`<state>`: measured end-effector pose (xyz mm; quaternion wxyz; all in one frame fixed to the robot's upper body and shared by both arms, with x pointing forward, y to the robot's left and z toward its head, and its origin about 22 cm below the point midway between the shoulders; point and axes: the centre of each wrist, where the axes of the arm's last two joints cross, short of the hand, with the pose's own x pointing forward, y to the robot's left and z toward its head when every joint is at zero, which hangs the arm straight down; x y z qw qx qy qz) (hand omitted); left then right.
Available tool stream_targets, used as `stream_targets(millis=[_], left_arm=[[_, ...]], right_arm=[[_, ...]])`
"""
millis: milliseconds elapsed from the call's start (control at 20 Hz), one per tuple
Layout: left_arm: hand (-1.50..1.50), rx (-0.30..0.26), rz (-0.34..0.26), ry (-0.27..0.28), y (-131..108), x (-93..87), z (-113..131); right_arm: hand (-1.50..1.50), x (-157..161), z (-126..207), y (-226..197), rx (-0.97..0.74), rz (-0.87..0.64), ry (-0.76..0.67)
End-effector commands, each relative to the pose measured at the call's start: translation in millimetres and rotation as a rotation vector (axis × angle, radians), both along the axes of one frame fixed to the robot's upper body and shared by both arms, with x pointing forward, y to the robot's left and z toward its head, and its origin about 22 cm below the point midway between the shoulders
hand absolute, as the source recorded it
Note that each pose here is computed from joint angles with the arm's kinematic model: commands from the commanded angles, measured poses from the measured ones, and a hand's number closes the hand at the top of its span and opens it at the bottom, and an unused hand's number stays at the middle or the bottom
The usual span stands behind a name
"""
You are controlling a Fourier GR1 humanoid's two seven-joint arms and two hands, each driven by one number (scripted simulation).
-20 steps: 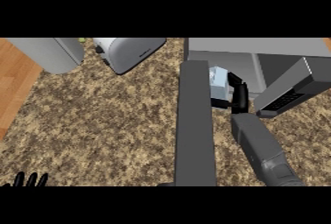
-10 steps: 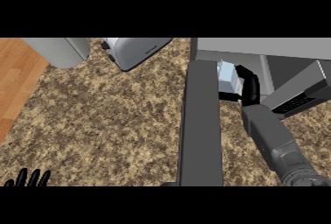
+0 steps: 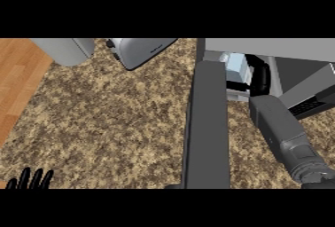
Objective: Pick up the milk, place it into the microwave and close the microwave
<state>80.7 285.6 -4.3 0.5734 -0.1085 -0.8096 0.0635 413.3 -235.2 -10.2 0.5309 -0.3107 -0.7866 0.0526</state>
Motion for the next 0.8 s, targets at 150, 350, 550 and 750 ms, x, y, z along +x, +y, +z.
stream_targets(millis=[150, 350, 550, 750], left_arm=[[-1.5, 0.015, -0.015, 0.001, 6.5, 5.7, -1.8], [-1.5, 0.008, -0.027, -0.004, 0.5, 7.7, -1.4], [-1.5, -0.003, -0.016, 0.003, 1.2, 9.3, -2.2], [-1.5, -0.007, -0.04, 0.005, -2.2, 10.6, -5.7]], right_arm=[[1.5, 8.5, 14.5, -2.4, -0.109, -0.108, -0.106], [1.5, 11.9, 20.2, -3.3, -0.149, -0.225, -0.114], [1.5, 9.5, 15.7, -2.2, -0.158, -0.248, -0.122], [1.5, 12.5, 23.1, -11.7, -0.157, -0.28, -0.125]])
